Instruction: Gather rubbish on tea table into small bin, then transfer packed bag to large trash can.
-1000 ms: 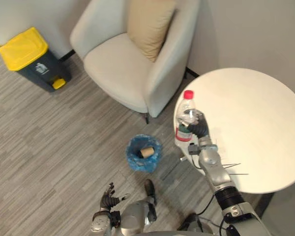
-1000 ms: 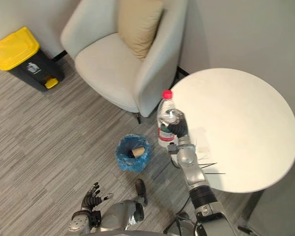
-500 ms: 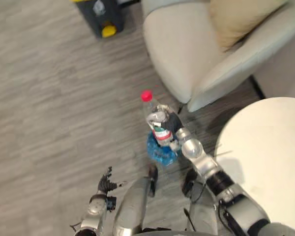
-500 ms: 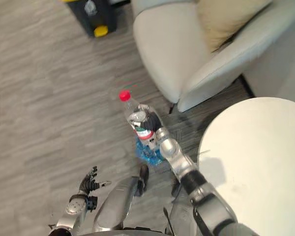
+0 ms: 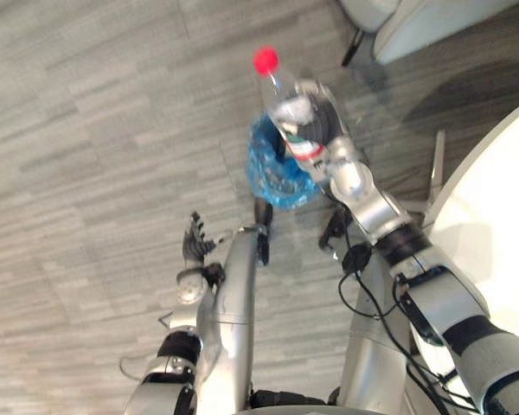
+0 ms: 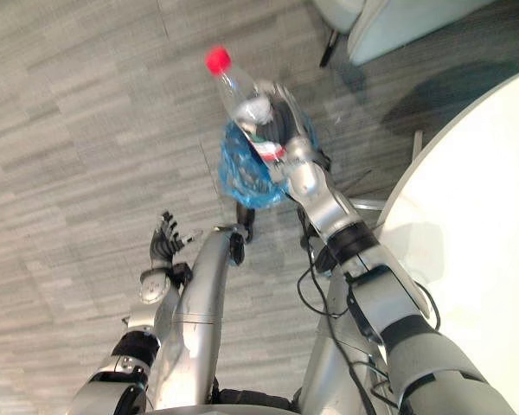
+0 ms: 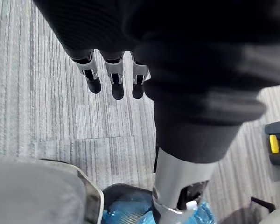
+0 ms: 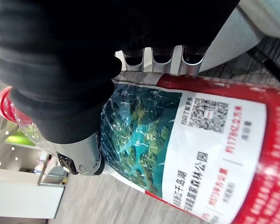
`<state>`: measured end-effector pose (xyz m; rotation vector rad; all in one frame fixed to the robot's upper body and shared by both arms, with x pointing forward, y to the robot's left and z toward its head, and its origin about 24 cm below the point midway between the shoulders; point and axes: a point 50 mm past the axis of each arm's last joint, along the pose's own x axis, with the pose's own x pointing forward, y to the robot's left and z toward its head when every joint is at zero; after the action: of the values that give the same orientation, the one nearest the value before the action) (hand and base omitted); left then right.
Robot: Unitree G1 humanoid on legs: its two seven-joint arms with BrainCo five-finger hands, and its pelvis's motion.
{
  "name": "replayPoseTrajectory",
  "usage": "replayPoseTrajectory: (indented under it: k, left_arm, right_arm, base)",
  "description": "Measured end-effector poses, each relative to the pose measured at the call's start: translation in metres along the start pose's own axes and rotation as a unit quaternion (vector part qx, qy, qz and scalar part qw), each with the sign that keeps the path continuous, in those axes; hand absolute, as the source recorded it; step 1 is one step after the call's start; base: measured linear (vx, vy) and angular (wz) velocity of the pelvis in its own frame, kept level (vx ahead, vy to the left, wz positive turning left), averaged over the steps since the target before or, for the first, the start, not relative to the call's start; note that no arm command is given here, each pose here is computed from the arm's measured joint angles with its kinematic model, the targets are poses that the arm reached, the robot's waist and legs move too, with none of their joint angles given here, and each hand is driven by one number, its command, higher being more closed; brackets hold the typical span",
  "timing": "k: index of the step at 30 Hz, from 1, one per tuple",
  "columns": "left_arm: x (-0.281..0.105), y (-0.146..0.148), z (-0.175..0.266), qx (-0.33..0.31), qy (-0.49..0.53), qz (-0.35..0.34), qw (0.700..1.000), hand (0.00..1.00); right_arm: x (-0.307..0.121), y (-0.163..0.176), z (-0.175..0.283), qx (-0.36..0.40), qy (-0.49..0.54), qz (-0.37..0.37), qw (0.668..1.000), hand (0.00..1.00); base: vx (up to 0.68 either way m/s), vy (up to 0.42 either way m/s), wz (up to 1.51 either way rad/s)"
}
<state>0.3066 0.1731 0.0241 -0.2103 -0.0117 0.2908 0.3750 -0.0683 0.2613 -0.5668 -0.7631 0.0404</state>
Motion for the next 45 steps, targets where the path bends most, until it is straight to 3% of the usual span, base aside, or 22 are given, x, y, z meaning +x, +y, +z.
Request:
replayPoseTrajectory:
  k: [11, 12, 18, 25, 31, 37, 44, 45]
  left_arm:
    - [0.006, 0.015, 0.014, 0.010, -0.022, 0.014, 1.000, 0.00]
    - [0.006, 0.015, 0.014, 0.010, -0.023, 0.014, 1.000, 0.00]
    - [0.006, 0.018, 0.013, 0.018, -0.021, 0.017, 0.999, 0.00]
    - [0.007, 0.022, 0.012, 0.022, -0.017, 0.029, 0.999, 0.00]
    - [0.005, 0.032, 0.007, 0.025, -0.005, 0.054, 0.998, 0.00]
    - [0.000, 0.048, -0.002, 0.040, 0.014, 0.076, 0.996, 0.00]
    - [0.000, 0.048, -0.002, 0.043, 0.013, 0.076, 0.996, 0.00]
    - [0.000, 0.048, -0.003, 0.044, 0.014, 0.076, 0.996, 0.00]
  right_arm:
    - [0.003, -0.033, -0.032, -0.033, 0.070, -0.039, 0.996, 1.00]
    - [0.003, -0.032, -0.031, -0.032, 0.069, -0.038, 0.996, 0.00]
    - [0.002, -0.020, -0.031, -0.061, 0.069, -0.030, 0.995, 0.00]
    - [-0.001, -0.023, -0.023, -0.039, 0.060, -0.080, 0.994, 0.00]
    - [-0.033, -0.001, -0.013, -0.043, 0.018, -0.066, 0.997, 0.00]
    - [-0.071, 0.017, -0.043, -0.090, 0.061, -0.009, 0.994, 0.00]
    - [-0.096, 0.056, -0.084, -0.186, 0.140, 0.123, 0.965, 0.00]
    - [-0.096, 0.058, -0.087, -0.194, 0.146, 0.132, 0.961, 1.00]
  base:
    - [-0.06, 0.053, 0.09]
    - [-0.06, 0.045, -0.04]
    - [-0.07, 0.045, 0.00]
    - [-0.07, 0.041, -0.02]
    - [-0.07, 0.036, -0.09]
    - [-0.06, 0.035, -0.02]
    - [-0.05, 0.026, -0.01]
    - [-0.04, 0.015, 0.08]
